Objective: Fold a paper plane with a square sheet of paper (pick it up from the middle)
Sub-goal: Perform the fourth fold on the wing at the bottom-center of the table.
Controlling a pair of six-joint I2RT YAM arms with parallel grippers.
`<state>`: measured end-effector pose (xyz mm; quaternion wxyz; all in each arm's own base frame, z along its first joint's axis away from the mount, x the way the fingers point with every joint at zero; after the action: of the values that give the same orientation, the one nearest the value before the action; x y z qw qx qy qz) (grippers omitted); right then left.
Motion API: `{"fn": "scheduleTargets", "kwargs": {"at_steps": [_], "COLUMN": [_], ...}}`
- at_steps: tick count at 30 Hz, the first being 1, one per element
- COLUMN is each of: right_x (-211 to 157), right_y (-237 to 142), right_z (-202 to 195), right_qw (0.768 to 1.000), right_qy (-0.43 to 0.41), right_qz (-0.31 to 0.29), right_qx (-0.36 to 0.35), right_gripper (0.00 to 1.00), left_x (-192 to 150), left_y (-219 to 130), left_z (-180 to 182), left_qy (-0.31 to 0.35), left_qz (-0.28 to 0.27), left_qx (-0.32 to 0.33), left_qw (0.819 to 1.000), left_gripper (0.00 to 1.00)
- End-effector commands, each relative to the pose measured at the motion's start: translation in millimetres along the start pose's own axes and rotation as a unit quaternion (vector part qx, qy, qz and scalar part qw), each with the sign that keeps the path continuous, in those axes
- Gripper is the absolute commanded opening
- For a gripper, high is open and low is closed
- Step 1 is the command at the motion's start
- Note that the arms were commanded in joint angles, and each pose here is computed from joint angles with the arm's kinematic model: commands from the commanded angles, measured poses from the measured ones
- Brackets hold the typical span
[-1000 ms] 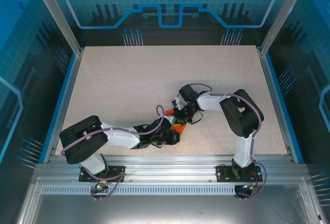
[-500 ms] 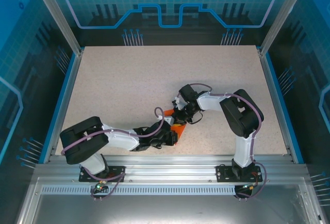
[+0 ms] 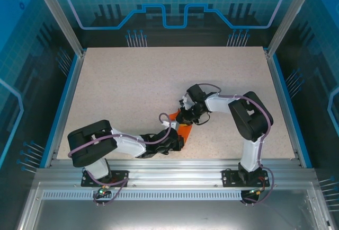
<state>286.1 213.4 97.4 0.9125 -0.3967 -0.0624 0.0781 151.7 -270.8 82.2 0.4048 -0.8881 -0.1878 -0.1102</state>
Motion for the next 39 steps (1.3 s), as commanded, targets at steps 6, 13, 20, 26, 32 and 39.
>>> {"fn": "scheduleTargets", "kwargs": {"at_steps": [6, 13, 20, 26, 32, 39], "right_x": [-2.8, -24.5, -19.4, -1.3, 13.7, 26.0], "right_y": [-38.0, -17.8, 5.8, 12.8, 5.0, 0.9], "right_z": [1.6, 1.4, -7.5, -26.8, -27.8, -22.8], "right_qw": [0.997, 0.998, 0.999, 1.0, 1.0, 0.999], "right_qy": [-0.02, -0.041, -0.033, -0.001, 0.004, 0.001], "right_qz": [-0.063, -0.02, 0.005, -0.014, -0.029, -0.039], "right_qx": [0.027, 0.054, 0.031, 0.018, -0.012, -0.036], "right_gripper": [0.14, 0.12, 0.12, 0.11, 0.11, 0.12], "left_x": [-25.3, -26.1, -26.7, -27.9, -31.1, -32.7], "left_y": [2.6, 2.6, 3.0, 1.5, 0.6, 1.3], "left_z": [36.7, 36.5, 37.1, 40.0, 47.9, 51.0], "left_qy": [-0.005, -0.007, -0.007, -0.007, -0.013, -0.015], "left_qz": [0.045, 0.046, 0.049, 0.051, 0.054, 0.056], "left_qx": [0.086, 0.086, 0.09, 0.099, 0.115, 0.122], "left_qw": [0.995, 0.995, 0.995, 0.994, 0.992, 0.991], "left_gripper": [0.0, 0.0, 0.0, 0.0, 0.0, 0.0]}}
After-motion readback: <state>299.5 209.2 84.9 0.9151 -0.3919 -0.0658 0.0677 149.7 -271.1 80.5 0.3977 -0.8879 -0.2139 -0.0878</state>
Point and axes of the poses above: each hand's point on the last joint's axis, 136 mm out from that joint toward the fingers, its own y axis out along the fingers, its own z axis along the line the jaws close on, x = y × z, the point moved 10 cm from there along -y, back along the fingers, and after that the axes turned 6 degrees about -y, right-handed, at the moved point
